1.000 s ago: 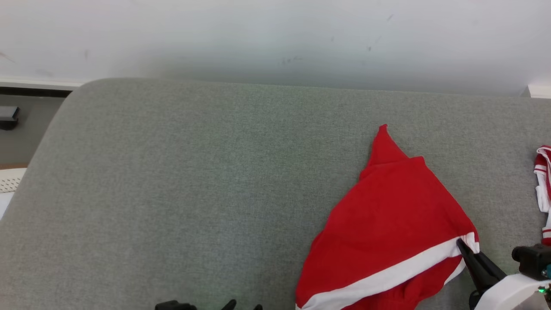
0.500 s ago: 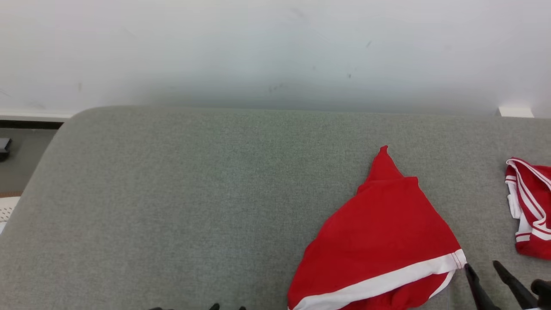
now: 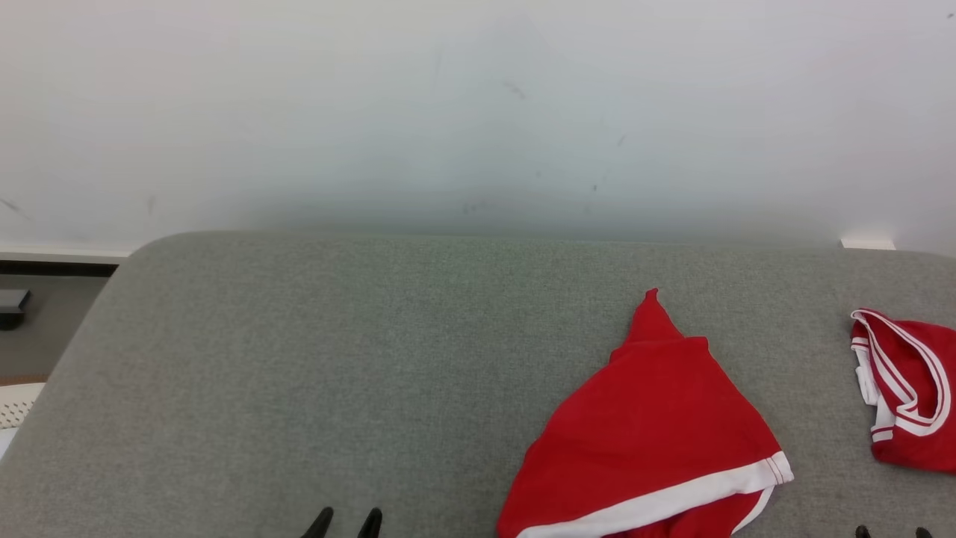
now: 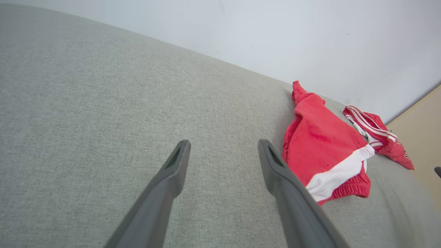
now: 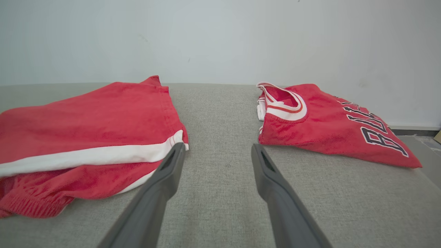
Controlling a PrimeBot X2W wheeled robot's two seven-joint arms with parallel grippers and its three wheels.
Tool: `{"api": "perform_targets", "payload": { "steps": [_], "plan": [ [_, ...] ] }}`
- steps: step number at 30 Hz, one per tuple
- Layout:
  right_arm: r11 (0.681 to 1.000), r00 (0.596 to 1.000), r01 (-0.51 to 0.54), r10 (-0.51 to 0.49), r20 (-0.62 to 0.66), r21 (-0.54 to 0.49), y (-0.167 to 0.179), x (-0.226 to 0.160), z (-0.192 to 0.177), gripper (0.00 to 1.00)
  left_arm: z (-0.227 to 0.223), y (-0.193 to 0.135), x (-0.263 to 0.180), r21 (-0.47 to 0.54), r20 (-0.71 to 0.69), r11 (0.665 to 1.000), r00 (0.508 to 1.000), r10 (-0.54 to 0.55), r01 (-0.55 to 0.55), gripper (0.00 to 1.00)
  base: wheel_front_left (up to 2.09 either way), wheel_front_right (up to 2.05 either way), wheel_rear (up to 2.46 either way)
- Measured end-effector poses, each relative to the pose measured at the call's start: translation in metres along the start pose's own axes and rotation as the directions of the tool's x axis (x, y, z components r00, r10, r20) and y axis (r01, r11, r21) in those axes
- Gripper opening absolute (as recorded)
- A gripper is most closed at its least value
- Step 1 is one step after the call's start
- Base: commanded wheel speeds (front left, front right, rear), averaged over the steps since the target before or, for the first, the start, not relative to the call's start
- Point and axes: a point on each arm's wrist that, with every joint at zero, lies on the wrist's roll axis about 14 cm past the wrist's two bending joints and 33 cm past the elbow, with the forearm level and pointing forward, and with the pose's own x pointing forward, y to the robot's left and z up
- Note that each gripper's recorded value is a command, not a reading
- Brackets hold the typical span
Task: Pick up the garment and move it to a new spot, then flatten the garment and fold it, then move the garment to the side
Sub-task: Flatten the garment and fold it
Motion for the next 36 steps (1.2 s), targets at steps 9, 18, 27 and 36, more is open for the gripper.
{"api": "perform_targets", "payload": {
  "steps": [9,18,27,36],
  "plan": [
    [0.996,0.996,-0.083,0.083,-0.035,0.018,0.043,-0.009,-0.018,1.0,0.019,0.008,-0.004,0.052,0.111,0.998,0.993,0.031,-0.037,1.0,0.0,0.0,0.0],
    [0.91,0.905,-0.414,0.413,-0.102,0.021,0.148,-0.003,-0.022,1.0,0.021,0.012,-0.009,0.059,0.129,0.997,0.991,0.045,-0.053,1.0,0.0,0.0,0.0],
    [0.742,0.689,-0.663,0.657,-0.306,0.099,0.233,-0.028,-0.051,1.0,0.023,0.014,-0.013,0.072,0.146,0.995,0.988,0.055,-0.066,1.0,0.0,0.0,0.0],
    [0.681,0.589,-0.714,0.709,-0.389,0.162,0.256,-0.027,-0.065,1.0,0.021,0.026,-0.015,0.046,0.149,0.992,0.983,0.108,-0.116,1.0,0.0,0.0,0.0]
  ]
}}
